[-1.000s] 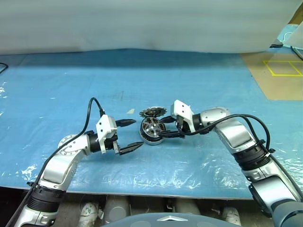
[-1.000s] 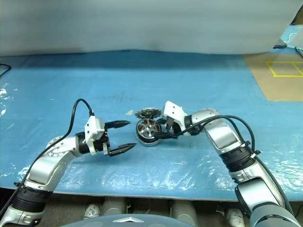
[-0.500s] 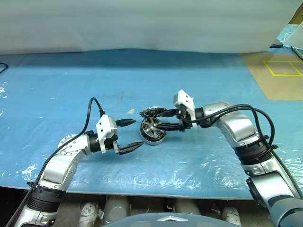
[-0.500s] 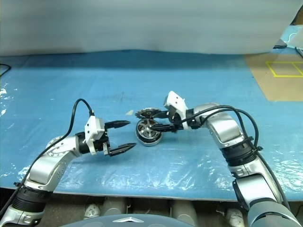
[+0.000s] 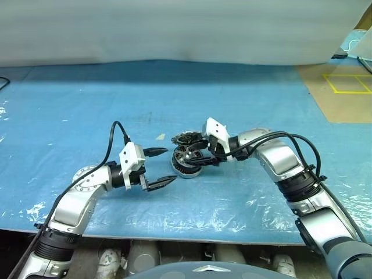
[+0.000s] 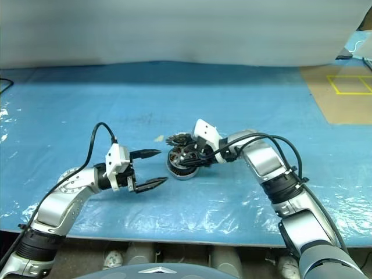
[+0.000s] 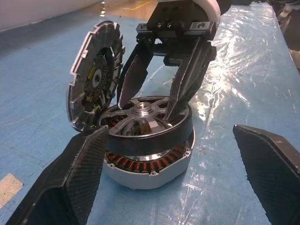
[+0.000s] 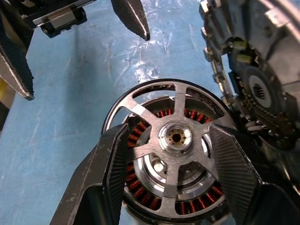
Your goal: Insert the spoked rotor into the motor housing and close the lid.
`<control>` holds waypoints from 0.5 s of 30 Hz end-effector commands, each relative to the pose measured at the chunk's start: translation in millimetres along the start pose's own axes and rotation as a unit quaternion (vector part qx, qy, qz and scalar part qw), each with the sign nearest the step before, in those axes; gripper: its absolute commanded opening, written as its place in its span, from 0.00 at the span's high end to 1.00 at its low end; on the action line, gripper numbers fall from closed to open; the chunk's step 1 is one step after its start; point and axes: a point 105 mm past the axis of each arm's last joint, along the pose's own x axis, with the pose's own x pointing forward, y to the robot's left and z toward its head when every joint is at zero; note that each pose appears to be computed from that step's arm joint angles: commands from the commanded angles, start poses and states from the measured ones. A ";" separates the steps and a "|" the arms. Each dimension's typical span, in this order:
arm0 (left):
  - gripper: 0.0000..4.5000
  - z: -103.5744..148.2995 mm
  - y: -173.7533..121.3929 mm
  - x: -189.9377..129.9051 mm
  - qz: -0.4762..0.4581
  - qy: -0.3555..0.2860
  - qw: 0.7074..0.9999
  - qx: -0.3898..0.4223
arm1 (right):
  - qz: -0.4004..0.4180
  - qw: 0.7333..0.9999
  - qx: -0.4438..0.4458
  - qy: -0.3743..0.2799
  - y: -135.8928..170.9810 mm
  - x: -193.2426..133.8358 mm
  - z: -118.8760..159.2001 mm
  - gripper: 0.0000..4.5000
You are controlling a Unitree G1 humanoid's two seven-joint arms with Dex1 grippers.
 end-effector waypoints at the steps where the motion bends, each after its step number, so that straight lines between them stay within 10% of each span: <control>1: 0.00 4.4 -1.1 1.4 -0.001 -0.010 1.000 0.011 | 0.006 0.999 -0.033 0.007 0.9 -1.0 3.3 0.37; 8: 0.00 5.3 -1.3 4.2 -0.001 -0.014 1.000 0.013 | 0.016 0.997 -0.063 0.030 3.9 -2.9 -2.8 0.37; 15: 0.00 6.0 -0.9 5.4 -0.001 -0.017 1.000 0.012 | 0.007 0.999 -0.043 -0.011 -3.2 -9.3 14.5 0.64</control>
